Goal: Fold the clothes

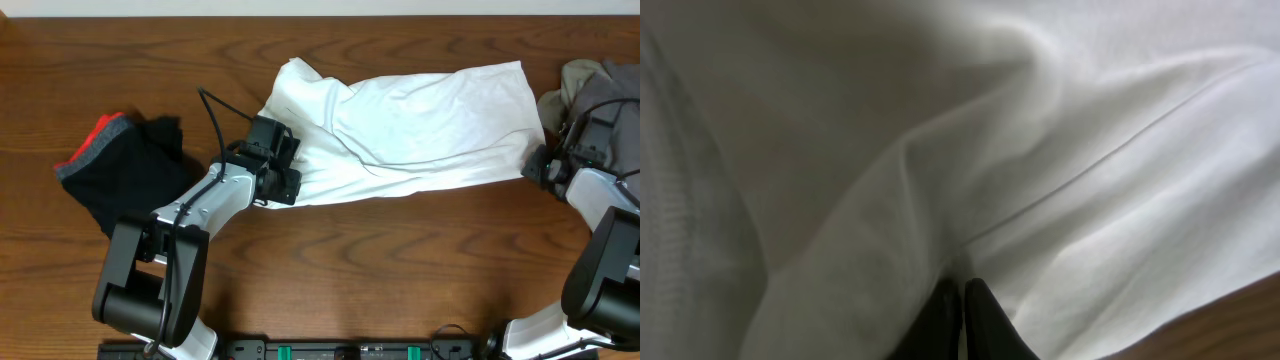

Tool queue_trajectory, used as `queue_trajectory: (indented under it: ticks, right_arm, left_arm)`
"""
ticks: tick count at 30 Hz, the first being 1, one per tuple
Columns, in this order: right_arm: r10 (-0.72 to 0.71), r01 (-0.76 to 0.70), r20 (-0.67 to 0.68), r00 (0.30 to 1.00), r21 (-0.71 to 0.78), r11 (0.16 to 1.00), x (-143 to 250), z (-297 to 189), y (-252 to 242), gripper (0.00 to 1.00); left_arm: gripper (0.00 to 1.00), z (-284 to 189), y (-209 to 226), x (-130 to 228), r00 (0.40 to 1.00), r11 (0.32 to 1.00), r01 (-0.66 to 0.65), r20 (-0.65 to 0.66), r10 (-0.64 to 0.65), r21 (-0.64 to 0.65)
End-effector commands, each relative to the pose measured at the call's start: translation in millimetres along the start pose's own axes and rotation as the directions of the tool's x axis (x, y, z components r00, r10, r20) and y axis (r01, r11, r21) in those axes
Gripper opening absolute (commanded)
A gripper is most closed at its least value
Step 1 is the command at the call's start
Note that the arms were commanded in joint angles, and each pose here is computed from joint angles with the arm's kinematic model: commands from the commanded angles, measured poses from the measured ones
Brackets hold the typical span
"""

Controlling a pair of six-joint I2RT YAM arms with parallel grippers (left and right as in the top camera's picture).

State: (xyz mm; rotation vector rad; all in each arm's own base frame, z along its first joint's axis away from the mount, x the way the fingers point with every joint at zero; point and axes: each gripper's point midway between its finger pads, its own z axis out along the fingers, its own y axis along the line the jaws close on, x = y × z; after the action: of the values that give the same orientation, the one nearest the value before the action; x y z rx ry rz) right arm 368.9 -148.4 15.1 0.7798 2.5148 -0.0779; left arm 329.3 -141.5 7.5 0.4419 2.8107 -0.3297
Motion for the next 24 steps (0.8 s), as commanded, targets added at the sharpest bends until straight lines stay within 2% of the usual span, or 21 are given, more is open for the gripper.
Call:
queue_trajectory:
  ticks: [1, 8, 12, 13, 15, 18, 19, 24]
  right_arm:
    - [-0.017, 0.017, -0.013, 1.000, 0.006, 1.000, 9, 5, -6, 0.45]
    - [-0.078, 0.078, 0.023, 0.997, -0.015, 0.997, 3, 11, -2, 0.48]
    - [-0.098, 0.097, -0.013, 0.995, -0.044, 0.994, 14, 25, 1, 0.48]
    - [-0.097, 0.096, -0.030, 0.995, -0.048, 0.994, 19, 29, 1, 0.46]
    - [-0.097, 0.094, -0.065, 0.993, -0.049, 0.994, 29, 34, 0, 0.34]
    - [-0.097, 0.095, -0.114, 0.989, -0.023, 0.995, 41, 35, -6, 0.07]
    - [-0.094, 0.096, -0.133, 0.987, 0.010, 0.995, 45, 34, -12, 0.01]
    - [0.027, 0.034, -0.225, 0.974, 0.265, 0.964, 72, 22, -56, 0.01]
  left_arm:
    - [0.07, 4, 4, 9, 0.999, 1.000, 0.011, -0.033, -0.011, -0.012]
    - [0.07, 4, 4, 10, 0.999, 1.000, 0.011, -0.035, -0.011, -0.012]
    - [0.07, 4, 4, 10, 0.999, 1.000, 0.011, -0.035, -0.012, -0.012]
    - [0.07, 4, 4, 10, 0.999, 1.000, 0.011, -0.035, -0.012, -0.012]
    - [0.07, 4, 4, 10, 0.999, 1.000, 0.012, -0.038, -0.012, -0.012]
    - [0.07, 4, 5, 15, 0.998, 1.000, 0.015, -0.056, -0.016, -0.016]
    - [0.07, 3, 7, 17, 0.998, 0.999, 0.016, -0.066, -0.017, -0.029]
    - [0.06, 1, 21, 26, 0.994, 0.993, 0.033, -0.099, -0.045, -0.111]
